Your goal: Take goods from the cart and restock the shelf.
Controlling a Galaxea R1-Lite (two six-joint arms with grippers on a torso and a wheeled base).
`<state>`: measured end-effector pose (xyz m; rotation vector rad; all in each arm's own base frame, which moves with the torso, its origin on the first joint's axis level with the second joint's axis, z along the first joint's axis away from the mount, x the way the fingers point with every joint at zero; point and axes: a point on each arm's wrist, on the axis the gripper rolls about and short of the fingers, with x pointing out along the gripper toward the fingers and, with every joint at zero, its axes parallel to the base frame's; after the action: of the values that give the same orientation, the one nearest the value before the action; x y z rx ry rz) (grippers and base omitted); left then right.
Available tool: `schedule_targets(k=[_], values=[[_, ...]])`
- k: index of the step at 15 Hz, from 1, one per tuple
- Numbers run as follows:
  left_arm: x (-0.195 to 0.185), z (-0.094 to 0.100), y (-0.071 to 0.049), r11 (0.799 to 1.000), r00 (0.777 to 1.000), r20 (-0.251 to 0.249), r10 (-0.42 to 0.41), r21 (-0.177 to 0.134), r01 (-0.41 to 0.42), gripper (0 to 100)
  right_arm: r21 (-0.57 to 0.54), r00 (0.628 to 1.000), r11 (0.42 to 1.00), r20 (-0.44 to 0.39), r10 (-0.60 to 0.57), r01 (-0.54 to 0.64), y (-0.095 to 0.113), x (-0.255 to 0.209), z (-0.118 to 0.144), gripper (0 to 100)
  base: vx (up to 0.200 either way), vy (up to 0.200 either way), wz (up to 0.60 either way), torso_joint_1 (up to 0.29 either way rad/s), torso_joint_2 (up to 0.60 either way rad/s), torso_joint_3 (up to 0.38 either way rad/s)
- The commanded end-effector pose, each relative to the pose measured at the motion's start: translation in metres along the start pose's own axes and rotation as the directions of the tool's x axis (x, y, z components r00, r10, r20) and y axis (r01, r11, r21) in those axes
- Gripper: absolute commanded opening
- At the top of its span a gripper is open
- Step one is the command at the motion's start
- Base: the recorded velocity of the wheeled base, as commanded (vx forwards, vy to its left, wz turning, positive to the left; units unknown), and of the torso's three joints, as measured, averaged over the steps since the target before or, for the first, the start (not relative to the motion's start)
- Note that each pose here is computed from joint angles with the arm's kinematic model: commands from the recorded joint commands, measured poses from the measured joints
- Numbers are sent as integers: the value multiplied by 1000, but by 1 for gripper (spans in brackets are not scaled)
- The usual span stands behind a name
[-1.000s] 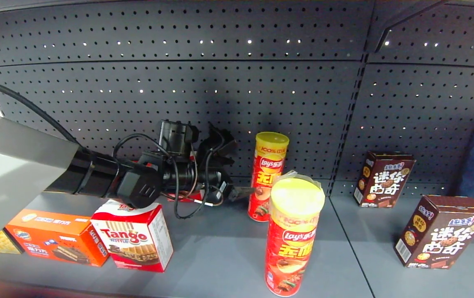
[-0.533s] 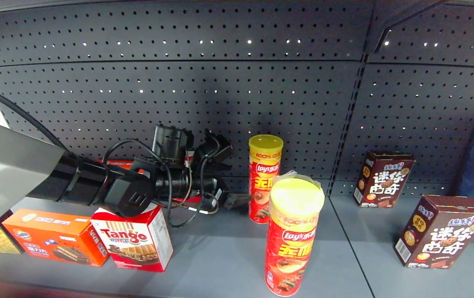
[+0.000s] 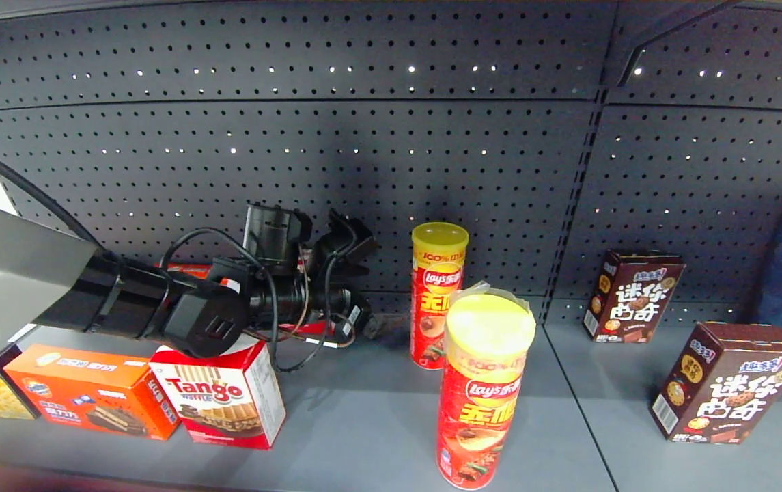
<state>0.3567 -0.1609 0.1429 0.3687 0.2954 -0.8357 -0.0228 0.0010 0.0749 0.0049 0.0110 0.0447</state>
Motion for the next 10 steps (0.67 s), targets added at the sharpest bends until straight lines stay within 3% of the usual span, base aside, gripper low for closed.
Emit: schedule_targets(k=[1, 10], values=[[5, -3, -1, 1000, 1000, -8, 10, 0, -10, 100, 0, 1000, 1000, 0, 1, -1, 0, 0, 0, 100, 0, 0, 0, 0, 0, 0], [19, -5, -8, 1000, 999, -21, 26, 11, -26, 100, 0, 1000, 1000, 0, 1, -1, 0, 0, 0, 100, 0, 0, 0, 0, 0, 0]])
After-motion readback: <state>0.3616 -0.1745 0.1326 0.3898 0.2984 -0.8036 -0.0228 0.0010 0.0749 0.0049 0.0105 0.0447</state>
